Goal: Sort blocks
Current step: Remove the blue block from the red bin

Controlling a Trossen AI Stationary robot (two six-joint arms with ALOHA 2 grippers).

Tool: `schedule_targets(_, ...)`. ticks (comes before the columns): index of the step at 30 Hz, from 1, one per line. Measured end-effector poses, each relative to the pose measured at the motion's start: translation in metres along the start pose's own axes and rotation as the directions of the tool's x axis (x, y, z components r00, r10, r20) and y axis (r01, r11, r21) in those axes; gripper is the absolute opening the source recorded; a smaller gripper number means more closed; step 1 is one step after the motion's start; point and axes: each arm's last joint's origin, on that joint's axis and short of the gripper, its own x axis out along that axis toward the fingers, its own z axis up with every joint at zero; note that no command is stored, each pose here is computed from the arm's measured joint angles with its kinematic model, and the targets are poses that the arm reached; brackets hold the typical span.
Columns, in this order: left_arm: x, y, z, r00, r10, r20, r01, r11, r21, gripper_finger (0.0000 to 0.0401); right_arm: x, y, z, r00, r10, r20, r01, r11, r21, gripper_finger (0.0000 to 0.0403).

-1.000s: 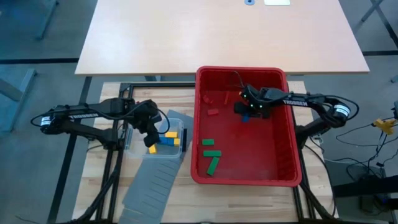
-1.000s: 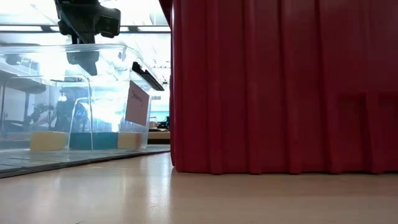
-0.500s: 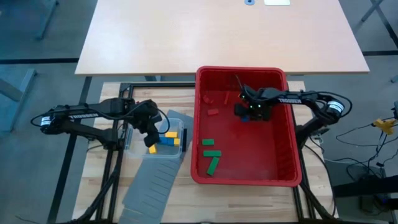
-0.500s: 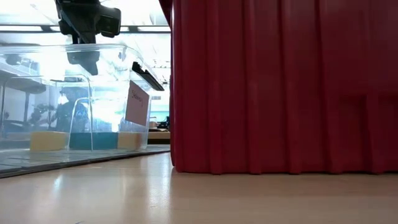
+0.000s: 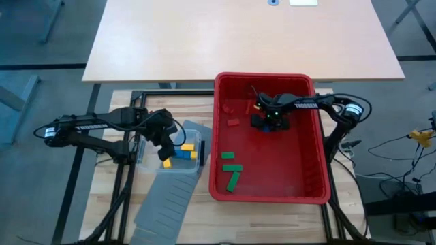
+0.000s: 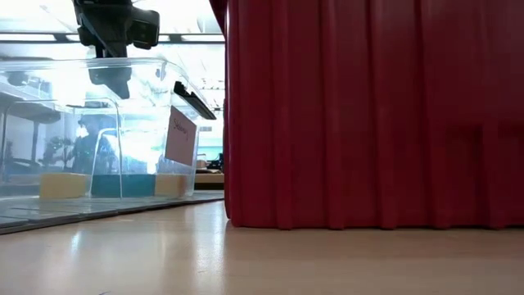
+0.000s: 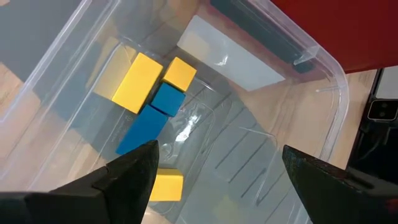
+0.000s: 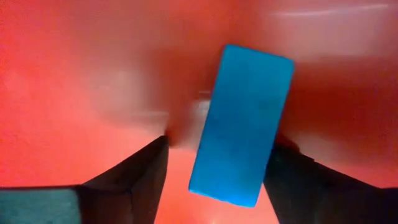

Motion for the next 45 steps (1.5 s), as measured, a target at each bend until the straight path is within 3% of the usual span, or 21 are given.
schedule_targets(7,0.0,0.0,0.0,1.0,-0.001,0.003,0.001,1.0,-0.004,0.0316,0.001,0.007,0.004,1.0,-0.023,-0.007,0.022,0.998,-0.063,0.0113)
schedule_targets(16,0.0,0.0,0.0,1.0,-0.002,0.004,0.002,1.0,-0.003,0.0316,-0.007,0.009,0.0,1.0,-0.017,-0.004,0.016,0.991,-0.131,0.0112)
schedule_targets(22,0.0,-0.004,0.009,0.995,-0.042,0.089,0.039,0.999,0.035,0.0315,-0.033,0.024,-0.01,0.991,0.133,-0.02,-0.134,0.953,-0.273,0.0112)
schedule_targets(27,-0.003,-0.01,0.021,0.971,-0.106,0.215,0.091,0.993,0.077,0.0315,-0.067,0.037,-0.026,0.956,0.292,-0.019,-0.279,0.889,-0.363,0.0112)
schedule_targets(30,-0.006,-0.015,0.029,0.941,-0.154,0.301,0.127,0.986,0.107,0.0315,-0.091,0.043,-0.04,0.924,0.383,0.0,-0.347,0.837,-0.423,0.0112)
schedule_targets(34,-0.016,-0.024,0.042,0.861,-0.251,0.442,0.19,0.966,0.177,0.0315,-0.127,0.056,-0.055,0.832,0.554,0.037,-0.458,0.721,-0.52,0.0112)
schedule_targets(36,-0.025,-0.03,0.051,0.779,-0.334,0.532,0.236,0.94,0.245,0.0315,-0.144,0.065,-0.063,0.758,0.65,0.046,-0.513,0.638,-0.574,0.0112)
schedule_targets(41,-0.05,-0.043,0.07,0.518,-0.483,0.706,0.294,0.875,0.384,0.0314,-0.186,0.089,-0.081,0.547,0.837,0.027,-0.605,0.417,-0.678,0.0112)
schedule_targets(43,-0.055,-0.043,0.075,0.461,-0.505,0.73,0.31,0.862,0.4,0.0314,-0.197,0.098,-0.087,0.493,0.87,0.011,-0.617,0.358,-0.701,0.0112)
schedule_targets(45,-0.056,-0.042,0.079,0.435,-0.506,0.745,0.318,0.86,0.399,0.0314,-0.205,0.109,-0.092,0.452,0.892,-0.004,-0.622,0.312,-0.718,0.0112)
